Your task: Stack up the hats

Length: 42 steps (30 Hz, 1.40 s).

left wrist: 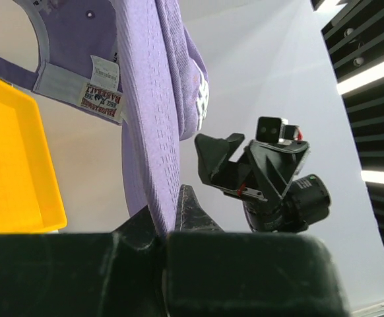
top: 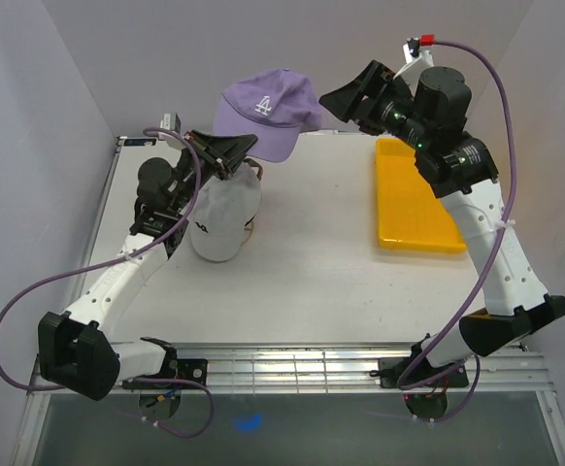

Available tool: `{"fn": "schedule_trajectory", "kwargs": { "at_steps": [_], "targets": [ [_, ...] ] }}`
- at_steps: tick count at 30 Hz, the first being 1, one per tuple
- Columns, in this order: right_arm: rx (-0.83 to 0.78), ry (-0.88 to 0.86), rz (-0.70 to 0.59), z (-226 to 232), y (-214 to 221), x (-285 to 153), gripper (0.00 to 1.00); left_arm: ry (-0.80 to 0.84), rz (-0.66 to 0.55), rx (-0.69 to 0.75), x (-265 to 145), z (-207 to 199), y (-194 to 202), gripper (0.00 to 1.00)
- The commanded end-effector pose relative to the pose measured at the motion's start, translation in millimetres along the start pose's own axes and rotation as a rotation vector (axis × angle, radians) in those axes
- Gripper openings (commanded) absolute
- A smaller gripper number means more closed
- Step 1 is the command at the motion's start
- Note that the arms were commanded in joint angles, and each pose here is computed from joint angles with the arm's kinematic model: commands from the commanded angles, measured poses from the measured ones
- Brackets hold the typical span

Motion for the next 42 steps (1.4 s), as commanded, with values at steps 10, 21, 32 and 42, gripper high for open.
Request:
{"fn": "schedule_trajectory", "kwargs": {
  "at_steps": [10, 21, 32, 42],
  "targets": [
    [0.303, -0.198, 0.256, -119.8, -10.3, 56.9, 0.75, 0.236, 0.115, 0.066, -44.4, -50.4, -5.8, 0.00],
    [0.435, -0.425, 0.388, -104.6, 8.7, 118.9, 0.75, 0.306, 0.195, 0.044, -52.1, -38.6, -4.8, 0.00],
    [0.497, -0.560, 0.478, -70.1, 52.9, 143.6, 0.75, 0.332, 0.246, 0.056, -46.1, -32.3, -9.9, 0.00],
    [0.515, -0.577, 0.510, -67.0, 72.1, 135.7, 0.74, 0.368, 0.255, 0.056, -38.6, -33.2, -20.3, 0.00]
  ]
}}
Point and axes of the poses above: each gripper's point midway between its finger pads, its own x axis out along the fingers, its own z axis along the line the jaws close on, y = z × x, the point moved 10 cm from there along -x, back along the fingers, and after that the axes turned 7 degrees about -x, right-handed, at the moved point
